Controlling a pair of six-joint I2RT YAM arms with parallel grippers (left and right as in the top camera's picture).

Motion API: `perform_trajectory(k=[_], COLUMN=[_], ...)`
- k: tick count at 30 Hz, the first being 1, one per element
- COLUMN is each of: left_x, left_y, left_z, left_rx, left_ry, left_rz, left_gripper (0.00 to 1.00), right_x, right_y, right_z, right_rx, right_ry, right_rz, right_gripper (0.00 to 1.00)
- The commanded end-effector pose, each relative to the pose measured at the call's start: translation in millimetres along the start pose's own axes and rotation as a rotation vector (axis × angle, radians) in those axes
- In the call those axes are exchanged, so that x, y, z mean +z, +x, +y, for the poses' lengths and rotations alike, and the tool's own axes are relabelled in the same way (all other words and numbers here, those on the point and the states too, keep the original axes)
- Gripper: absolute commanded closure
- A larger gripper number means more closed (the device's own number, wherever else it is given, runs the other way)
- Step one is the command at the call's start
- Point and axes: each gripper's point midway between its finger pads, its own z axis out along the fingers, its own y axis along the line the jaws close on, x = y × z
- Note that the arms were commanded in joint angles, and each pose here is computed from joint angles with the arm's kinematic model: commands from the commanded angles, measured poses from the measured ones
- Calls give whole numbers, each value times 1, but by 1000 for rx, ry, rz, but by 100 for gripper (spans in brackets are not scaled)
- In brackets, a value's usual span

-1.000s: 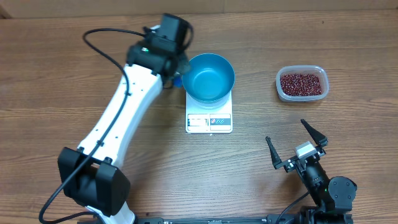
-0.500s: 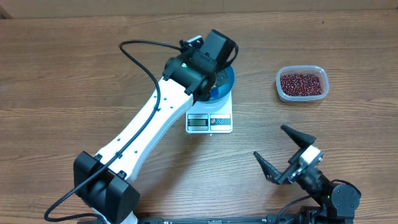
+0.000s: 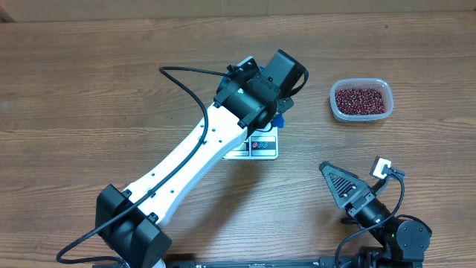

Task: Scoop item into bowl and weigh 150g on scale
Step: 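Carry the scoop over the scale toward the right gripper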

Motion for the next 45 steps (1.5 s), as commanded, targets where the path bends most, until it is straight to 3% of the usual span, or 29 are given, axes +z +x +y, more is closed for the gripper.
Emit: perform_trajectory(k=[1,12,15,18,22,26,35,45], left_x=[-9,-11,-11,-11,-11,-11,-11,-11], left_y=[5,5,4,4,3,2,2,2], left_z=[-14,-19,-20,-22,-24,-25,-26,-26], left_rx=[-52,-65,-66,-68,-70,-72,-72,-73], left_ry=[33,47,54,59,69,74,77,75], left_rz=[-12,-37,-39,-41,-44,-46,-46,-45], left_gripper=[96,96,96,96,96,96,96,96], right_x=[0,6,13,24,47,76,126,139], right_y=[-4,-13,-19,-25,-28,-22,-21,-28], right_z=[-4,-9,-8,-6,-7,-16,-29,-19], right_rx=[150,64,44,16,-5,-34,-40,-78], right_ry=[4,78,115,149,213,322,393,343], right_rz=[-26,-28,-11,22,88,167,208,161], right_gripper=[23,25,10,2,1,5,32,42])
